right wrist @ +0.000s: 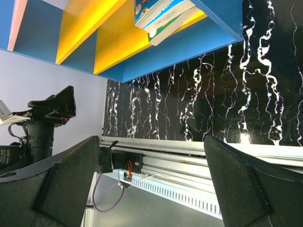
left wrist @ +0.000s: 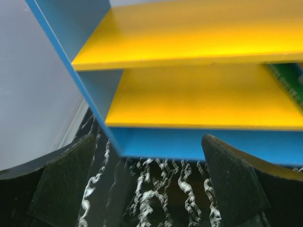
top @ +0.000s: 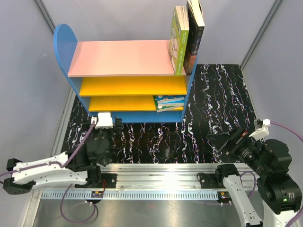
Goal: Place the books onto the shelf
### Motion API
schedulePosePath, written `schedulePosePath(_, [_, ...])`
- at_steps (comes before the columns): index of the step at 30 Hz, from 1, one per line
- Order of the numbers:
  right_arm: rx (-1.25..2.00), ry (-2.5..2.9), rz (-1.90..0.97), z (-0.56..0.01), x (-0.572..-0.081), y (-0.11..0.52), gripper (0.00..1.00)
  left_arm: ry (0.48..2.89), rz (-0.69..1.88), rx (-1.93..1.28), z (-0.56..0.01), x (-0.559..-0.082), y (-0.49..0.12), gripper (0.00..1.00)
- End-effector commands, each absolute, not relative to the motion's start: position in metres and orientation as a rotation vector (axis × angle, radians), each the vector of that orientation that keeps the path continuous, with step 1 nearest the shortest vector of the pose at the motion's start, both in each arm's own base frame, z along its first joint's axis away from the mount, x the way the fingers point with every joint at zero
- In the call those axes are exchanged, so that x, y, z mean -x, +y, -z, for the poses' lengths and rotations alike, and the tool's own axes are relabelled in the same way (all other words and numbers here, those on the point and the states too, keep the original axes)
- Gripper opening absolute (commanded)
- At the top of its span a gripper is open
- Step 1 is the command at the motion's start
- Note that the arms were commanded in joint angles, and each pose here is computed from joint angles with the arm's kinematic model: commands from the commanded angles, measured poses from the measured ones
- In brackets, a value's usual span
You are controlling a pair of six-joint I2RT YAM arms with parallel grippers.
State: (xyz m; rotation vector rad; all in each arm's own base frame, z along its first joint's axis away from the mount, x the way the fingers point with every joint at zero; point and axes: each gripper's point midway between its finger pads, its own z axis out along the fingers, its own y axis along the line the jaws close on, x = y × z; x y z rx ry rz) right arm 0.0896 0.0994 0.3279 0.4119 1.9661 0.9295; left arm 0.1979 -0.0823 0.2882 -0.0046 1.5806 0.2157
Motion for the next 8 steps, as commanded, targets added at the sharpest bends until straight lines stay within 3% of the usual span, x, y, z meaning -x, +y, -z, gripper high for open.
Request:
schedulePosePath(1, [-0.393, 1.962, -0.899, -0.331, -0.099, 0.097, 1.0, 1.567, -0.351, 0.158, -0.298, -0.198, -0.045, 0.99])
schedulePosePath(8, [-0.414, 2.001, -0.884, -0.32, -0.11, 0.098, 1.0, 1.721, -0.391, 0.261, -0.238, -0.219, -0.04, 0.99])
